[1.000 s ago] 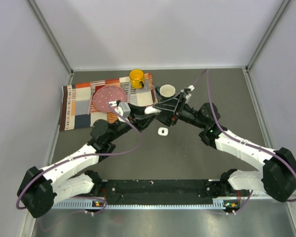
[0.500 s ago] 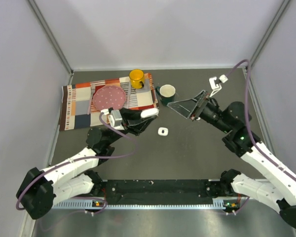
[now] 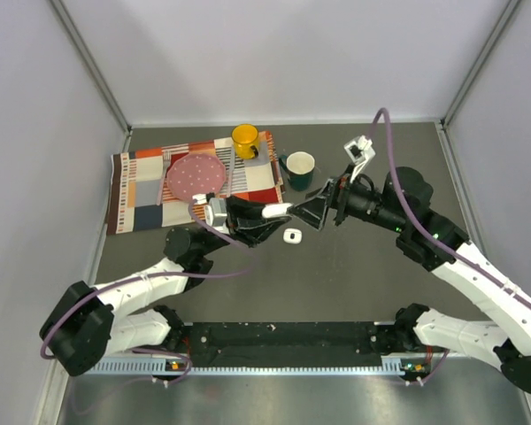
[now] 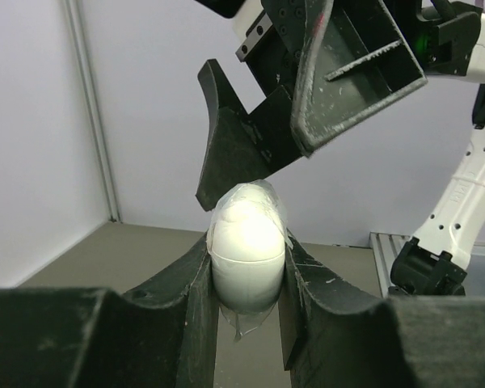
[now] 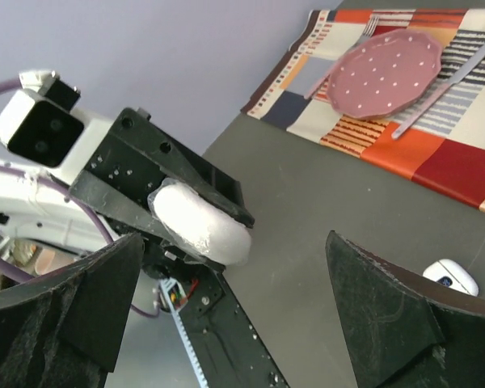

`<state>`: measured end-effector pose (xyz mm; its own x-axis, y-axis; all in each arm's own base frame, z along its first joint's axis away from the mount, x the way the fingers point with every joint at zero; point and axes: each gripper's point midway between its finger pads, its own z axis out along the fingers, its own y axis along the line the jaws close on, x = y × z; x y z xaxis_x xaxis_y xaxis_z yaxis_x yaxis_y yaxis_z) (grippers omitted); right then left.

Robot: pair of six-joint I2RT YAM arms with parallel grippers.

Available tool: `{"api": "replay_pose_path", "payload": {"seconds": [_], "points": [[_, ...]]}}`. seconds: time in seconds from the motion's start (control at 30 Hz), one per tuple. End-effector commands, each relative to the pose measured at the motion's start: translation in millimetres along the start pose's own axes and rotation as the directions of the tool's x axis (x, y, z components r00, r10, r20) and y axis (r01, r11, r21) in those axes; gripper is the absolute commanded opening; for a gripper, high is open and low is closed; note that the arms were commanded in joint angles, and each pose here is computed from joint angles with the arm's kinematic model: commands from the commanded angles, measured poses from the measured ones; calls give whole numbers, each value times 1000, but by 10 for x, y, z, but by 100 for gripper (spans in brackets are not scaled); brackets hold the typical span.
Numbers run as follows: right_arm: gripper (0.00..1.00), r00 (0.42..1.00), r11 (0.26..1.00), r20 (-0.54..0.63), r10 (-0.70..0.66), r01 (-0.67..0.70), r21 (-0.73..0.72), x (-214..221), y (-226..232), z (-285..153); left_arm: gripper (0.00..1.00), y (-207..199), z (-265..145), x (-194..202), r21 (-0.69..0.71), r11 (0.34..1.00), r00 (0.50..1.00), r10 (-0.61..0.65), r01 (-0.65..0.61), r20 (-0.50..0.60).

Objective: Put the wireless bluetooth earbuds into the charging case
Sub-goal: Open the charging case.

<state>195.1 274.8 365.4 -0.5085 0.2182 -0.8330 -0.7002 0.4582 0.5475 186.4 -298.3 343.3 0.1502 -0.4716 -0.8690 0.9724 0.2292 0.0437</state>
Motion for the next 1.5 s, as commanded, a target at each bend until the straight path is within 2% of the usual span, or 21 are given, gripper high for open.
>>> {"api": "replay_pose_path", "payload": {"seconds": [0.0,0.77,1.13,1.47], "points": [[93,994,992,0,-114,113,-49,-86,223,-6,0,-156,102,-420,84,994,988,64,-76,137],[91,991,990,-48,-128,130,57,83,-22,87,0,-259,120,-459,141,988,990,50,-69,132],[93,993,984,65,-96,85,159,-141,-135,24,0,-390,84,-425,209,976,994,37,-59,105],[95,994,990,93,-64,51,128,-205,-64,69,0,-439,32,-392,221,974,996,26,-45,88]]}}
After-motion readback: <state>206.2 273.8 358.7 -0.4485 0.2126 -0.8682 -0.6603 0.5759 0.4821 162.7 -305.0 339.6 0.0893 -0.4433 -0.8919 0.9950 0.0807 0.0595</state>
